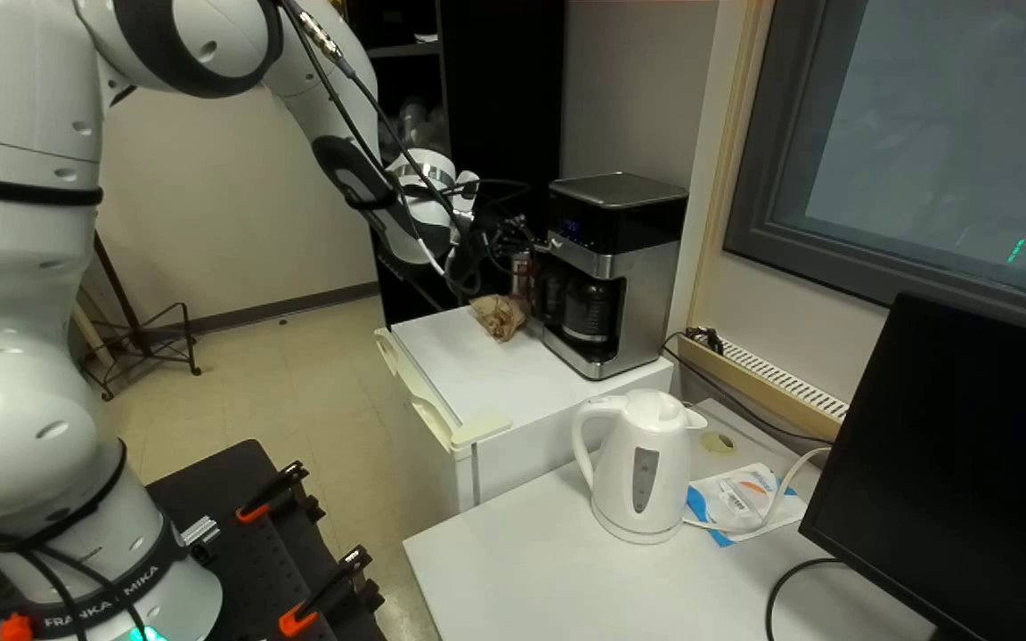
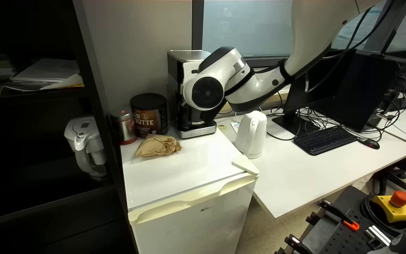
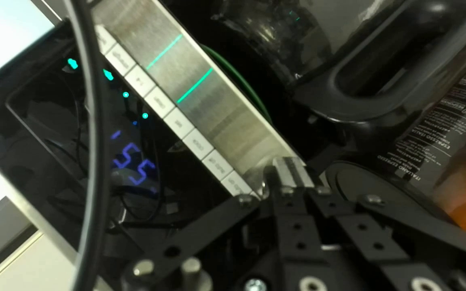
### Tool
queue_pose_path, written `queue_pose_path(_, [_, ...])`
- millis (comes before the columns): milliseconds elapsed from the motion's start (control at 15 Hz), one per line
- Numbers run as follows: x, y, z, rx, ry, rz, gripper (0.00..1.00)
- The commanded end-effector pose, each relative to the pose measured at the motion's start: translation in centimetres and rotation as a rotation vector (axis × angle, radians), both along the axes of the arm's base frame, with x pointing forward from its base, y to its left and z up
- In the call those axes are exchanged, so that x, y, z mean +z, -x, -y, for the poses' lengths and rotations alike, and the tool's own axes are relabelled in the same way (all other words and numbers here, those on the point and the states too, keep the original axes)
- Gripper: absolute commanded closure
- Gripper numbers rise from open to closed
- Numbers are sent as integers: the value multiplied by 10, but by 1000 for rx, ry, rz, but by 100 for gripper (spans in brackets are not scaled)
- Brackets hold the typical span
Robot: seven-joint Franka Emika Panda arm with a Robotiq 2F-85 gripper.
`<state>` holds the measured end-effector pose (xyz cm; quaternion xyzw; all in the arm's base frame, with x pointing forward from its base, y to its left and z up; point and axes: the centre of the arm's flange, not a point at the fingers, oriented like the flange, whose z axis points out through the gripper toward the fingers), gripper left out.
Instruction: Press a button on the coffee maker
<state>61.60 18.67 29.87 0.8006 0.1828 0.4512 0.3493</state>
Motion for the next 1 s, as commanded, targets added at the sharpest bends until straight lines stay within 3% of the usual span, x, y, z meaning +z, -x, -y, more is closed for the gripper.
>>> queue_pose_path(0, [10, 27, 9, 41, 22, 16, 100])
queue_pose_path(533, [24, 72, 19, 117, 121, 29, 100])
queue_pose_path(933, [38, 101, 27, 138, 89, 1, 100])
